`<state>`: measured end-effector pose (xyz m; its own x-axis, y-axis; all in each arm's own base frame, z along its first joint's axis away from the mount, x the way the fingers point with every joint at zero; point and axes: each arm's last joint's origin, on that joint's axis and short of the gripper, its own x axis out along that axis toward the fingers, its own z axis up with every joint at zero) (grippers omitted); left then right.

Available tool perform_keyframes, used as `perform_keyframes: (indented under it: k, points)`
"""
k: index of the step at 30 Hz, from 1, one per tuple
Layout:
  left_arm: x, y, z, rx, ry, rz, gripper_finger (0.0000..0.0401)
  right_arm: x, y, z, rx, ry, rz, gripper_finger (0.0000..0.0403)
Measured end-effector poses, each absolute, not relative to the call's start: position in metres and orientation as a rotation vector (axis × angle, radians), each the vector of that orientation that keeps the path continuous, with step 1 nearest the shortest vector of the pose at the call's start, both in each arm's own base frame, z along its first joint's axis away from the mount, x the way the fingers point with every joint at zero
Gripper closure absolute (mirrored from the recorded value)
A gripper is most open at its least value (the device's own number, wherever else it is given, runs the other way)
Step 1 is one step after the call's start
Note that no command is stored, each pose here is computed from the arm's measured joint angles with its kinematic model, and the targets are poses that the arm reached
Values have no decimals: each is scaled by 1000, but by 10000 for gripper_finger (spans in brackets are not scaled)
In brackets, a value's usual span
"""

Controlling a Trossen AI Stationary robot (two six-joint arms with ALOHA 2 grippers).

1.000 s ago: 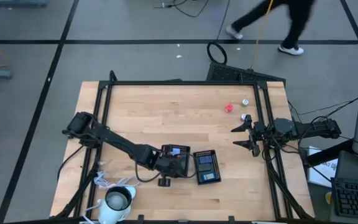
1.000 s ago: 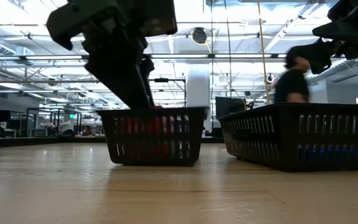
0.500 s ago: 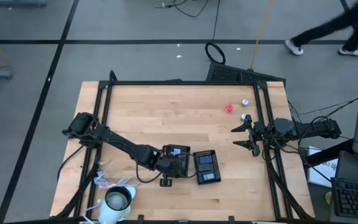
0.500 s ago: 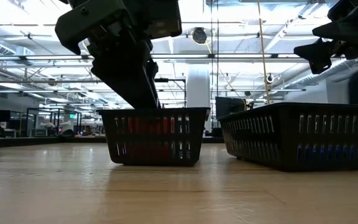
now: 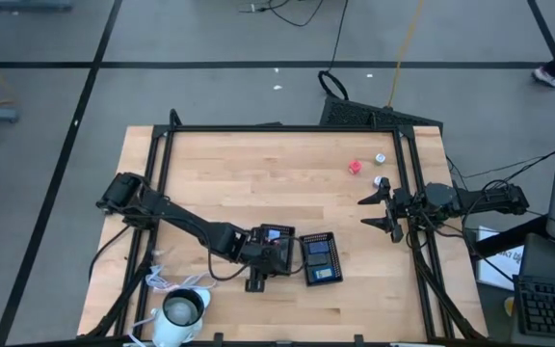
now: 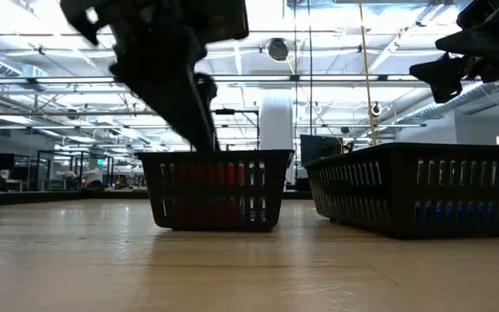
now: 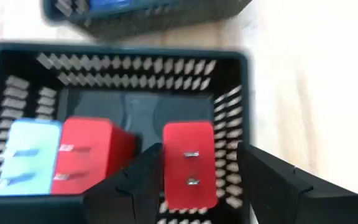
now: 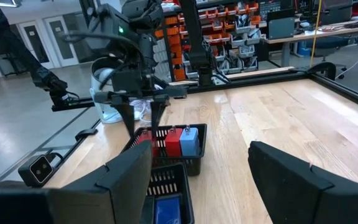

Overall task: Pick & Place Office items
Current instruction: Put the red charger adapter into the left black basket, then put the pink charger adapter into the left black basket

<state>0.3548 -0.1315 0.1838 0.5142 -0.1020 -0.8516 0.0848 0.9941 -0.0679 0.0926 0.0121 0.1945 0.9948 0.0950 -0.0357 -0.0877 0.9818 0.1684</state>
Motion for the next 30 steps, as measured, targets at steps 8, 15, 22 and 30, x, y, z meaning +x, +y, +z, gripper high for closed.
perform_keyframes:
  k: [8,15,22,30]
  points:
    - [359,-123,209,-92,1007,-183,192,93,12,194,167,44,92,149]
    - [353,-101,270,-168,882,-215,192,93,12,194,167,45,92,149]
    - [315,-76,359,-383,630,-223,192,93,12,194,167,45,92,149]
    - [259,-55,445,-453,172,-286,192,93,12,194,167,45,92,149]
